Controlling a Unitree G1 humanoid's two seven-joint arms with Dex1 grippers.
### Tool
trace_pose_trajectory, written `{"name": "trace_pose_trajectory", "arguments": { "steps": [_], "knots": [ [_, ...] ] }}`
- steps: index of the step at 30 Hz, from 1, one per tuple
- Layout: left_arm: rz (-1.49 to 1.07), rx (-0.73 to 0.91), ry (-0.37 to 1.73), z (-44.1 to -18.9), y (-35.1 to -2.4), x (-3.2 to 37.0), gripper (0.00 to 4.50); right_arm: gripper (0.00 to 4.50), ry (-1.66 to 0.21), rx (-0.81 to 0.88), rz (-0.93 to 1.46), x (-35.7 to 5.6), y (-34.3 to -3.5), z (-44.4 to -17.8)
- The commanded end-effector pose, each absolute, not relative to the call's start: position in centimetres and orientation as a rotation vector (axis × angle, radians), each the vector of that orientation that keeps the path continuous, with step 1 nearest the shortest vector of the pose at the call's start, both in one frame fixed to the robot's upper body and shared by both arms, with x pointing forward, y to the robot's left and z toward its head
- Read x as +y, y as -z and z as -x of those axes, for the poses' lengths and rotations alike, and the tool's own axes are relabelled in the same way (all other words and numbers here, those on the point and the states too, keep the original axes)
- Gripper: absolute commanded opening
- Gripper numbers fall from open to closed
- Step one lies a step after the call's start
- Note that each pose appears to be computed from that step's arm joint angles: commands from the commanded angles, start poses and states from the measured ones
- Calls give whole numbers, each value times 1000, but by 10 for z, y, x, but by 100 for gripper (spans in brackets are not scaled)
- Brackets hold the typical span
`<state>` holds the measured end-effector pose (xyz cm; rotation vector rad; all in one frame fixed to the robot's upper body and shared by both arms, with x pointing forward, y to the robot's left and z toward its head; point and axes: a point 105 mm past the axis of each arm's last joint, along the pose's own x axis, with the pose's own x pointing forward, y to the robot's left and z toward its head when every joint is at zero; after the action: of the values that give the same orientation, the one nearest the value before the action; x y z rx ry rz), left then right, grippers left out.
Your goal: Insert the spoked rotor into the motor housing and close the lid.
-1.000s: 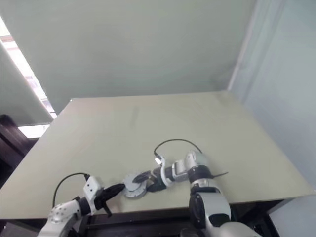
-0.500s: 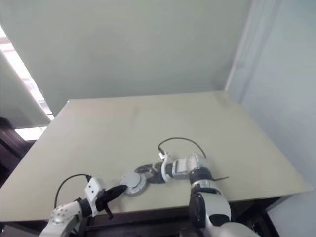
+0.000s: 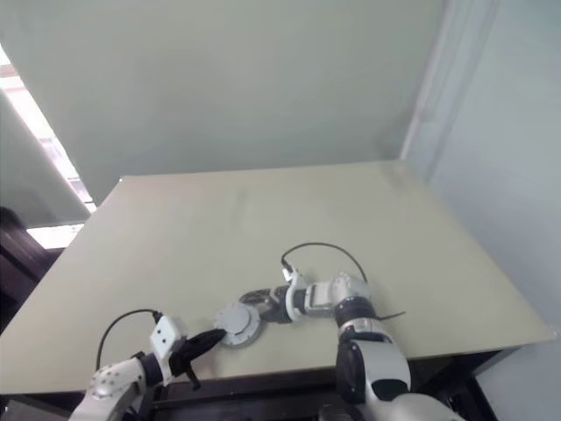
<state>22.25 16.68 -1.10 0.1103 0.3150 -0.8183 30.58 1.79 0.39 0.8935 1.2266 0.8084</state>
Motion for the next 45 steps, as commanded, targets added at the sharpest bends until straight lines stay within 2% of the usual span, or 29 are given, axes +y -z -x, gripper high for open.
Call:
{"name": "trace_pose_trajectory", "arguments": {
  "steps": [1,12,18,23,45],
  "knots": [
    [-109,329,844,-221,14,159,0,448,-875,1240,-922,34,-13,-299],
    [-116,331,841,-221,13,161,0,448,-898,1286,-904,37,-10,-290],
    [-116,332,841,-221,13,161,0,260,-919,1333,-848,36,-5,-281],
    [-117,332,839,-221,13,162,0,143,-930,1340,-835,35,-4,-278],
    [-78,315,783,-228,8,167,0,135,-947,1330,-772,30,3,-273]
  ]
}}
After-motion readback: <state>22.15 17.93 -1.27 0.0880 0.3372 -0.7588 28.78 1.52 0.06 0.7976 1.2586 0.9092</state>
